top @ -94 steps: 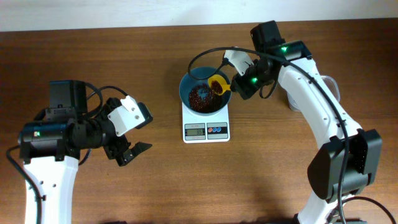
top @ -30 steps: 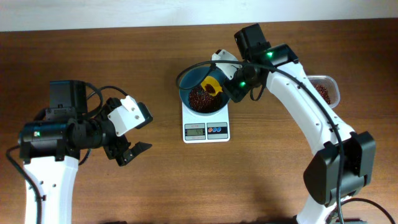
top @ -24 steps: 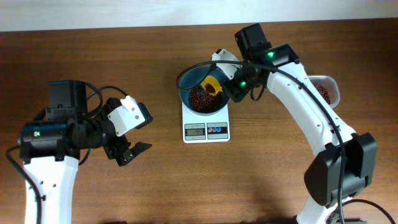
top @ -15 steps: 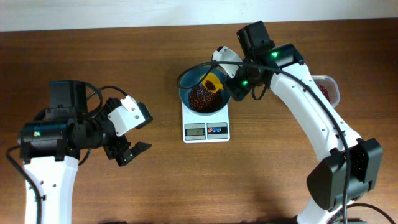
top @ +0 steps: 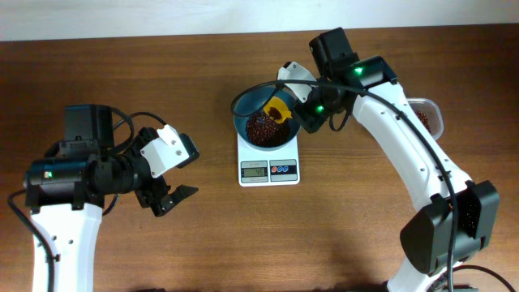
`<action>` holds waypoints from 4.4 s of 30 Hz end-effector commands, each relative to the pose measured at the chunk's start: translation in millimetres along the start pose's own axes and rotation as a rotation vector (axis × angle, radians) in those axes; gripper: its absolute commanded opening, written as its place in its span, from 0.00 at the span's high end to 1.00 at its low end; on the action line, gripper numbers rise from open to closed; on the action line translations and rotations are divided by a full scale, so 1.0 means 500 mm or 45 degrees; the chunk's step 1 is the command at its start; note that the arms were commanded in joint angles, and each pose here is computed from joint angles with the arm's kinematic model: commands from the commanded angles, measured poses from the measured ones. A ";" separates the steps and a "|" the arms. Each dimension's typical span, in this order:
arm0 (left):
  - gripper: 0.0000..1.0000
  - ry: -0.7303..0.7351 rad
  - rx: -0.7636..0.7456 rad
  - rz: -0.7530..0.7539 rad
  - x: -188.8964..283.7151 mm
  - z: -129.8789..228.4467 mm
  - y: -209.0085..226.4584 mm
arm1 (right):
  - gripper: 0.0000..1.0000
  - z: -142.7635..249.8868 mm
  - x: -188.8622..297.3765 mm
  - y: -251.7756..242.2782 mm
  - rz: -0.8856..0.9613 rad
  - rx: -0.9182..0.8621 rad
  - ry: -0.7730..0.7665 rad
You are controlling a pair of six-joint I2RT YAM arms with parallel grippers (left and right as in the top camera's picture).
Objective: Scoop item into bowl and weigh 50g on scale
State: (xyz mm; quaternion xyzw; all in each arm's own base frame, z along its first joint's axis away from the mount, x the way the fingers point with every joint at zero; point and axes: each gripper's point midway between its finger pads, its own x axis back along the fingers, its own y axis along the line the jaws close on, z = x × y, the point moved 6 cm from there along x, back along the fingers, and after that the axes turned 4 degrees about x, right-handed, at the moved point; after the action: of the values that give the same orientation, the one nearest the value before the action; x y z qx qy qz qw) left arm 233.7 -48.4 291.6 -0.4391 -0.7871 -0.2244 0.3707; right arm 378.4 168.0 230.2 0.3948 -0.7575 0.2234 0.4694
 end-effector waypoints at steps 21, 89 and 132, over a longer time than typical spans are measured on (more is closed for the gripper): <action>0.01 -0.032 0.011 0.000 0.008 -0.008 -0.001 | 0.96 -0.018 0.042 0.003 0.095 0.017 -0.020; 0.01 -0.032 0.011 0.000 0.008 -0.008 -0.001 | 0.96 -0.006 0.108 -0.037 -0.142 -0.203 -0.268; 0.01 -0.032 0.011 0.000 0.008 -0.008 -0.001 | 0.96 -0.032 0.093 -0.010 0.143 -0.072 -0.100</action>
State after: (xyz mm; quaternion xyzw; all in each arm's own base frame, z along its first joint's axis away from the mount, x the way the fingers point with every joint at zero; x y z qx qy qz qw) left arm 233.7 -48.4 291.5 -0.4390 -0.7870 -0.2242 0.3709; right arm 383.3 158.0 259.8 0.3548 -0.7892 0.2053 0.4574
